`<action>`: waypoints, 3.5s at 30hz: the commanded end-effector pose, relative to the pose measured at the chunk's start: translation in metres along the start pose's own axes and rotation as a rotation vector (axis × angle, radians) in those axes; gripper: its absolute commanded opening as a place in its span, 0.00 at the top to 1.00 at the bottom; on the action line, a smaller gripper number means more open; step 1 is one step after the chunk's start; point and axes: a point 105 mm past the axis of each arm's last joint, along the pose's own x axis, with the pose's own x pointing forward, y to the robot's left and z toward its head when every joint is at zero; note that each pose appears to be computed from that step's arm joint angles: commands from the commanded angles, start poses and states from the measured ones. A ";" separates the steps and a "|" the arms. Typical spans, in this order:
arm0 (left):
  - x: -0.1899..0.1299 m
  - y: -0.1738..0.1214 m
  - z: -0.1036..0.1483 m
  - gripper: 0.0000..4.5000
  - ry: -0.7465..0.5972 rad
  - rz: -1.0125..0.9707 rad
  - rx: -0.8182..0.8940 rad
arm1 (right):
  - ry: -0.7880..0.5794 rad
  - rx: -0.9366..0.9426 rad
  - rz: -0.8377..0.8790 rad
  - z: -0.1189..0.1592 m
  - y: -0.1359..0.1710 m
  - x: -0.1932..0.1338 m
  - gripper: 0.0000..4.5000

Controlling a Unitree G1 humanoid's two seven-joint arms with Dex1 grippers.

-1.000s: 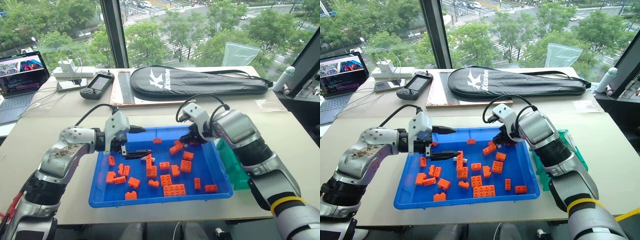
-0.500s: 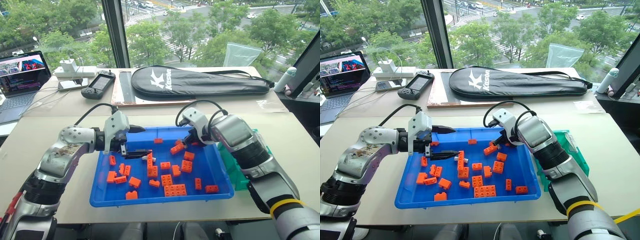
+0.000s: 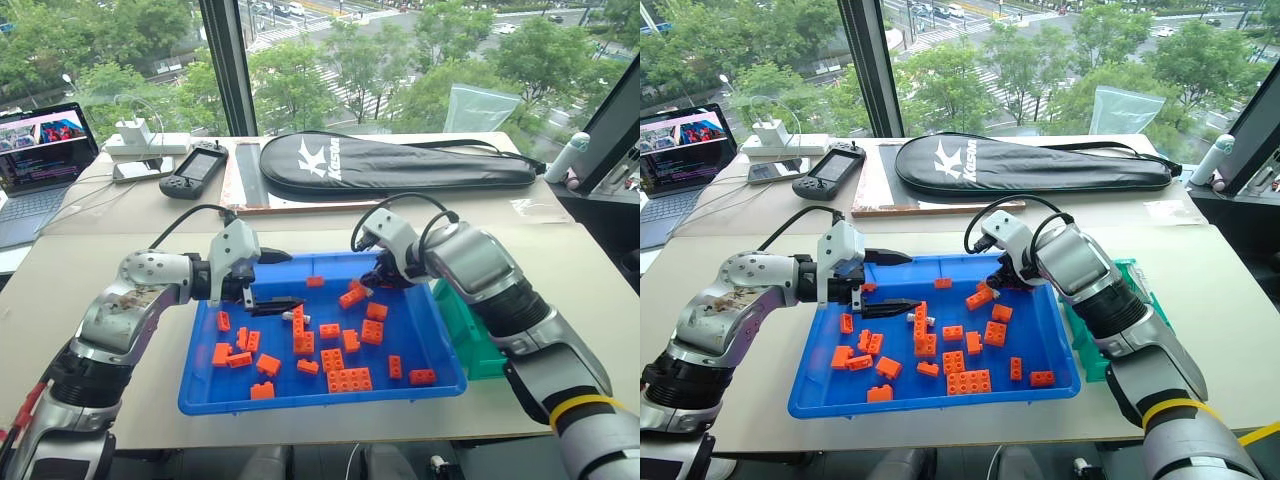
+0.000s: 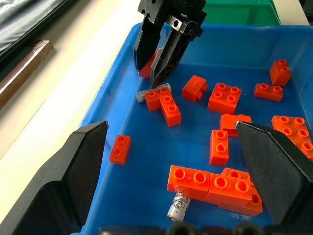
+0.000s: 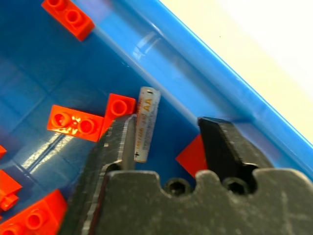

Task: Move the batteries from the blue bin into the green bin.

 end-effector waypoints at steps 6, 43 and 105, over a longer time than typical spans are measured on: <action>-0.001 0.002 0.011 0.00 -0.020 0.010 0.044 | -0.022 0.014 -0.008 0.004 0.000 -0.002 0.23; -0.002 0.003 0.042 0.00 -0.193 -0.089 -0.029 | -0.265 -0.183 -0.007 -0.007 -0.045 -0.162 0.95; -0.075 0.019 0.001 0.00 -0.035 0.185 -0.103 | -0.428 -0.401 0.524 0.055 0.105 -0.024 0.00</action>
